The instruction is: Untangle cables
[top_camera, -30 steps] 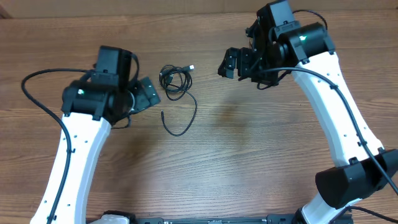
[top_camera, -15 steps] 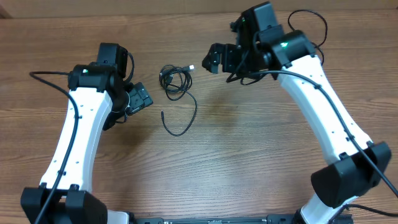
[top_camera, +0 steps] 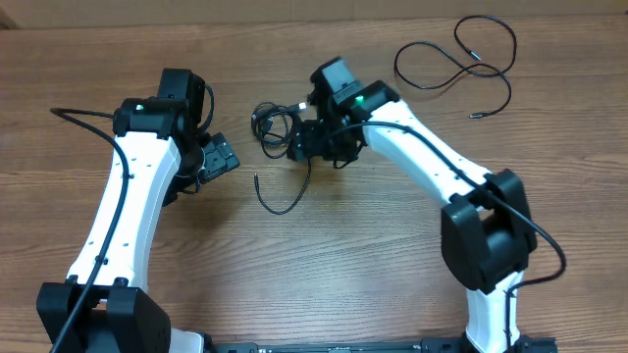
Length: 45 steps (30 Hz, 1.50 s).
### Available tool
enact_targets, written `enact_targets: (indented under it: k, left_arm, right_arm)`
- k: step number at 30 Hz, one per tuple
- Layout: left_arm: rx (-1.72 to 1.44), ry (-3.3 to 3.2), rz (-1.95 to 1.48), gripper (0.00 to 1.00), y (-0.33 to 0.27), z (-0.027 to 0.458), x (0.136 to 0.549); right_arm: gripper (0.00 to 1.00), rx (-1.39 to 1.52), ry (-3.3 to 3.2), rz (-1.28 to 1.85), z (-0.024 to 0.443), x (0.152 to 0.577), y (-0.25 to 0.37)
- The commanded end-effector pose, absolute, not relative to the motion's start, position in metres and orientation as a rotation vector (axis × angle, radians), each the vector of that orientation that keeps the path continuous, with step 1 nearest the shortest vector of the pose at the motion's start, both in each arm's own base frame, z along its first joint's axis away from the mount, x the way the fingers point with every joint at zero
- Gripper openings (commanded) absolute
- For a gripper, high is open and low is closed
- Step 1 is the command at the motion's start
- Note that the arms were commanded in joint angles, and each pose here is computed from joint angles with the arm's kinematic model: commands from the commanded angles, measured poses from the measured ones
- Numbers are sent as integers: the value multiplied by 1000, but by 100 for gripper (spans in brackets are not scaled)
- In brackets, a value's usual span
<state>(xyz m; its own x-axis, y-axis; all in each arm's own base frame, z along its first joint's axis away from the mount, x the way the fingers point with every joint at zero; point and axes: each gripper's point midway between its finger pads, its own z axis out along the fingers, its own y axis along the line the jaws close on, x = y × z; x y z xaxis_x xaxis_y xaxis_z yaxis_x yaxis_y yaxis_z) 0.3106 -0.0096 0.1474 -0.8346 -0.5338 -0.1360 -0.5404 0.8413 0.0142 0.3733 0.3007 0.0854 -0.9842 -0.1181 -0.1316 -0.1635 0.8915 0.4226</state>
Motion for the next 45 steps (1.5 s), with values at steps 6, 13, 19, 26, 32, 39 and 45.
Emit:
enact_targets:
  k: [6,13,19,26,32,39,45]
  left_arm:
    - [-858,2883,104,100,-5,146,313]
    - [-858,2883,104,100,-5,146,313]
    - [-858,2883,104,99,-5,146,313]
    - [-857,2883,104,99,-5,146,313]
    - [-857,2883,104,100,-5,146,313]
    - [-857,2883,104,100,-5,146,313]
    - [-857,2883,104,100,-5,146,313]
  right_arm:
    - [66,-200,3001,594,50,377,295]
    - [57,-216,3012,610,30,368,298]
    - [43,-242,2966,666,25,368,313]
    - [9,-180,2945,620,24,376,311]
    - [4,-165,2939,595,30,382,306]
    - [4,-249,2780,697,118,400,322]
    - [4,-446,2458,762,241,411,330]
